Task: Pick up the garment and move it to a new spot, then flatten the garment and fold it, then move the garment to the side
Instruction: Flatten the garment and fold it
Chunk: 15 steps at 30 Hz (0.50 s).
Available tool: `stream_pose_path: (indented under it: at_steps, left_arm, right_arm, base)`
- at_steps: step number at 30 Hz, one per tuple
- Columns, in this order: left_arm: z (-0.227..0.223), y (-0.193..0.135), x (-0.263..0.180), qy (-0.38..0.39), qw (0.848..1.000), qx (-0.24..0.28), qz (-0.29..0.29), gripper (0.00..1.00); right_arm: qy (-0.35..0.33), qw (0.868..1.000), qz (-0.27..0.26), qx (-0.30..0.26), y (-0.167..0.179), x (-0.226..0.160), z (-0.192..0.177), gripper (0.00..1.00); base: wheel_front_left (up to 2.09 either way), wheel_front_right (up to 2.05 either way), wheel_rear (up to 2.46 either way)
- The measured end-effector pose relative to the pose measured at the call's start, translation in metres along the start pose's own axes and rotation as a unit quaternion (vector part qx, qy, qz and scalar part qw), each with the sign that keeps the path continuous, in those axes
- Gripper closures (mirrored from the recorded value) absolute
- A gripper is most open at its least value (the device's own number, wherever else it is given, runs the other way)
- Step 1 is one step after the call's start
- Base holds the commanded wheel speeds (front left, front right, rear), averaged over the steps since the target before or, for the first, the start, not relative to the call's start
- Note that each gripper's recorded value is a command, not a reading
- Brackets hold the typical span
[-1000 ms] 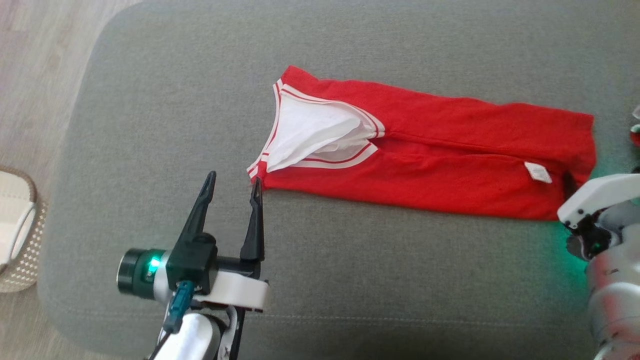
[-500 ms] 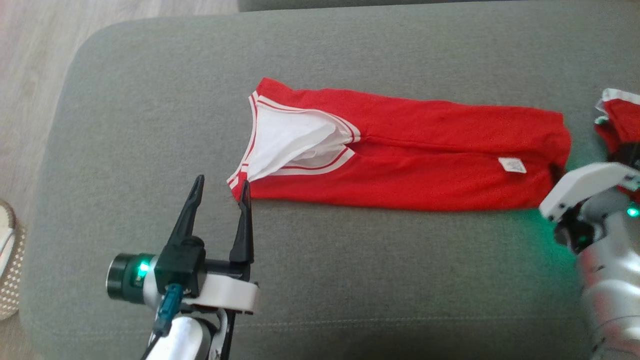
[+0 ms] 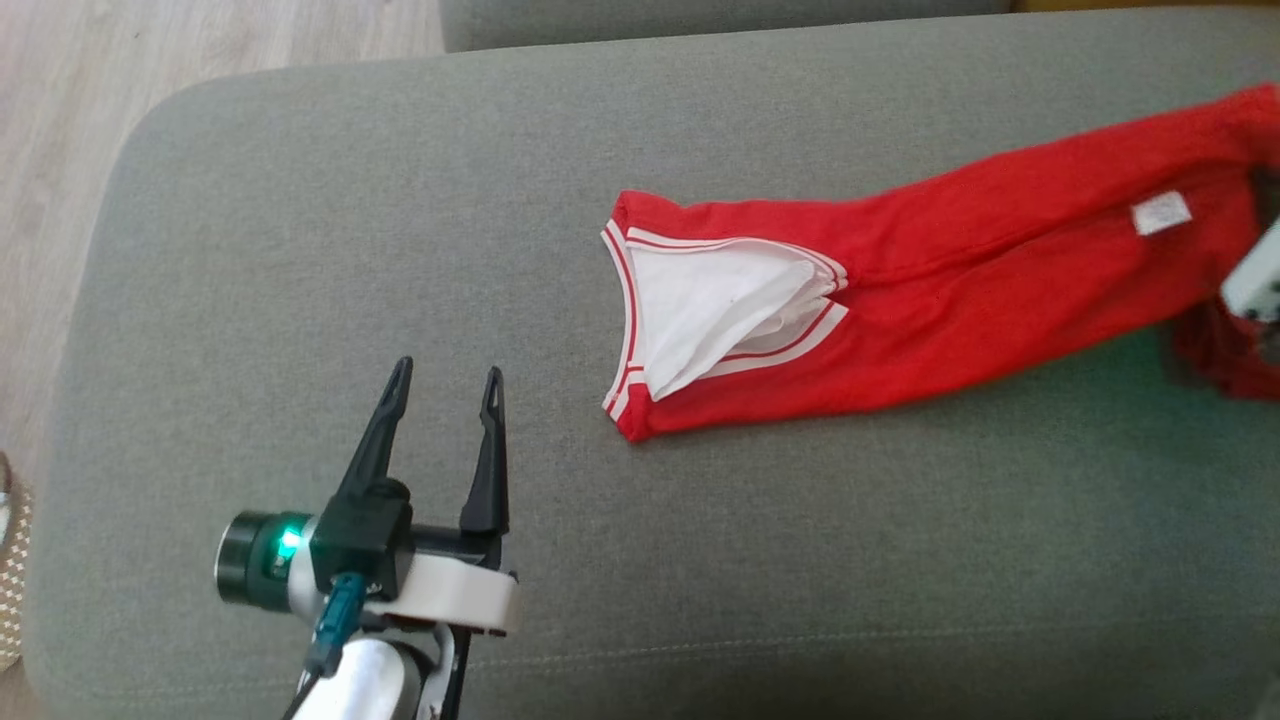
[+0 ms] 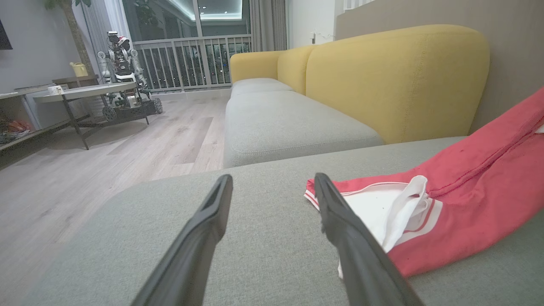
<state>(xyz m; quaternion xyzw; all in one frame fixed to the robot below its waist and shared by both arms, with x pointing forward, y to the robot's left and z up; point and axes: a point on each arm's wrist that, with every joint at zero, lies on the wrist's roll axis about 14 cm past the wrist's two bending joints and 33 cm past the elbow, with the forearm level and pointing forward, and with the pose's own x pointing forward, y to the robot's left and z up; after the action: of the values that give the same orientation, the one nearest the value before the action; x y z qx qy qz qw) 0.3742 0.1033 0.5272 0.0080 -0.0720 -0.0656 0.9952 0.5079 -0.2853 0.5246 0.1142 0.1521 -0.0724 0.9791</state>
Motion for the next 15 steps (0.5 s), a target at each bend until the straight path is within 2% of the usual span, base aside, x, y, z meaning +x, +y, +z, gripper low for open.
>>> stream_pose_path:
  at_steps: [6, 11, 15]
  left_arm:
    - [-0.003, 0.004, -0.006, 0.007, 1.0, 0.002, 0.006, 0.0]
    - [-0.001, 0.01, -0.011, 0.005, 1.0, -0.001, 0.02, 0.0]
    - [-0.001, 0.017, -0.017, 0.007, 0.999, 0.003, 0.032, 0.0]
  right_arm:
    - [0.036, 0.995, 0.091, 0.009, 0.075, -0.009, -0.023, 1.0]
    - [0.051, 0.983, 0.176, 0.026, 0.145, -0.019, -0.033, 1.0]
    - [0.066, 0.974, 0.217, 0.018, 0.181, -0.02, -0.044, 1.0]
  base:
    - [0.0, 0.0, 0.0]
    - [0.0, 0.0, 0.0]
    - [0.0, 0.0, 0.0]
